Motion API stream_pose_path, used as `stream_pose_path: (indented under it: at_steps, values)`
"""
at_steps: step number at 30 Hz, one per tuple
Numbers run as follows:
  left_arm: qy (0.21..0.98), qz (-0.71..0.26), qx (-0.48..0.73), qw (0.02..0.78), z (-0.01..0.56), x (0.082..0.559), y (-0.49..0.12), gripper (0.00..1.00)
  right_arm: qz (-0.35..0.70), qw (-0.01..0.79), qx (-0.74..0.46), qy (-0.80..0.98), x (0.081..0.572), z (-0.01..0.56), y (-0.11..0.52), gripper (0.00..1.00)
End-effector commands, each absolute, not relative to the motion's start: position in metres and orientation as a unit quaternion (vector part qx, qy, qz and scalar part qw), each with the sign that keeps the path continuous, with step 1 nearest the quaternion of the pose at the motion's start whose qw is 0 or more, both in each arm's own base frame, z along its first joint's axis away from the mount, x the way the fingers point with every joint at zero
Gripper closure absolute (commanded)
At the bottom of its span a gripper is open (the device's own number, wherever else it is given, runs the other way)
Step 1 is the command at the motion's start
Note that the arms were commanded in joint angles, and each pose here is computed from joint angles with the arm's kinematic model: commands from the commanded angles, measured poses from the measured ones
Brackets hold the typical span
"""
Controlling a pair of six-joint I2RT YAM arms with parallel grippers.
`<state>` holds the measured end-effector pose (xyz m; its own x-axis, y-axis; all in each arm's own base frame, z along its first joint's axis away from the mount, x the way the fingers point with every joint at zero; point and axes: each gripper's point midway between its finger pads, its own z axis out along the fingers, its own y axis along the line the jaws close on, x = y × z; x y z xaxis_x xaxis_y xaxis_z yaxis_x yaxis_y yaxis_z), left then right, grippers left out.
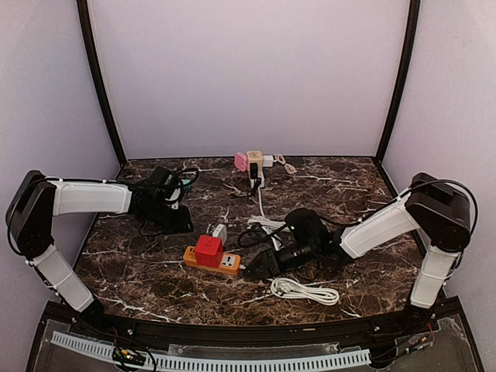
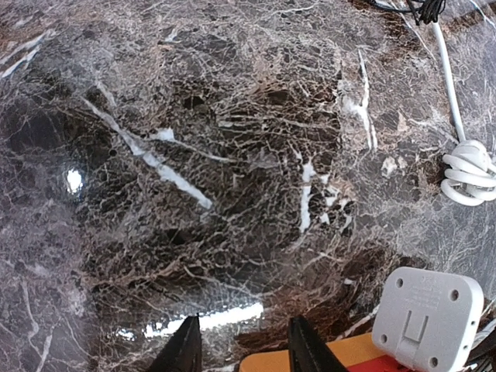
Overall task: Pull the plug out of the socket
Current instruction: Adjust the socket at the center of the board.
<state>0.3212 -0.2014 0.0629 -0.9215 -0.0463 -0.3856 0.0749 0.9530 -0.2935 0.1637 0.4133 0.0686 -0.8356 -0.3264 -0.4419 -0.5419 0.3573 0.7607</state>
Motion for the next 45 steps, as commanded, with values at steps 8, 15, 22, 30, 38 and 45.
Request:
stream_pose_path:
  at_steps: [8,15,22,30,38,45]
  values:
    - [0.97,-0.154,0.037,0.184,0.046,0.329,-0.21,0.62,0.492,0.098,-0.231,0.834,0.164,0.048,0.412,0.62]
    - [0.972,-0.157,0.032,0.174,0.036,0.321,-0.208,0.63,0.469,0.085,-0.221,0.851,0.165,0.033,0.415,0.71]
    - [0.972,-0.161,0.041,0.167,0.034,0.312,-0.207,0.65,0.391,0.092,-0.22,0.889,0.176,0.008,0.4,0.77]
    - [0.973,-0.165,0.05,0.155,0.03,0.293,-0.208,0.68,0.361,0.094,-0.22,0.901,0.196,-0.004,0.39,0.78]
    - [0.973,-0.174,0.056,0.144,0.024,0.272,-0.213,0.7,0.361,0.11,-0.211,0.902,0.228,-0.002,0.387,0.78]
    - [0.966,-0.196,0.083,0.145,0.027,0.246,-0.239,0.71,0.366,0.135,-0.216,0.895,0.26,0.009,0.388,0.78]
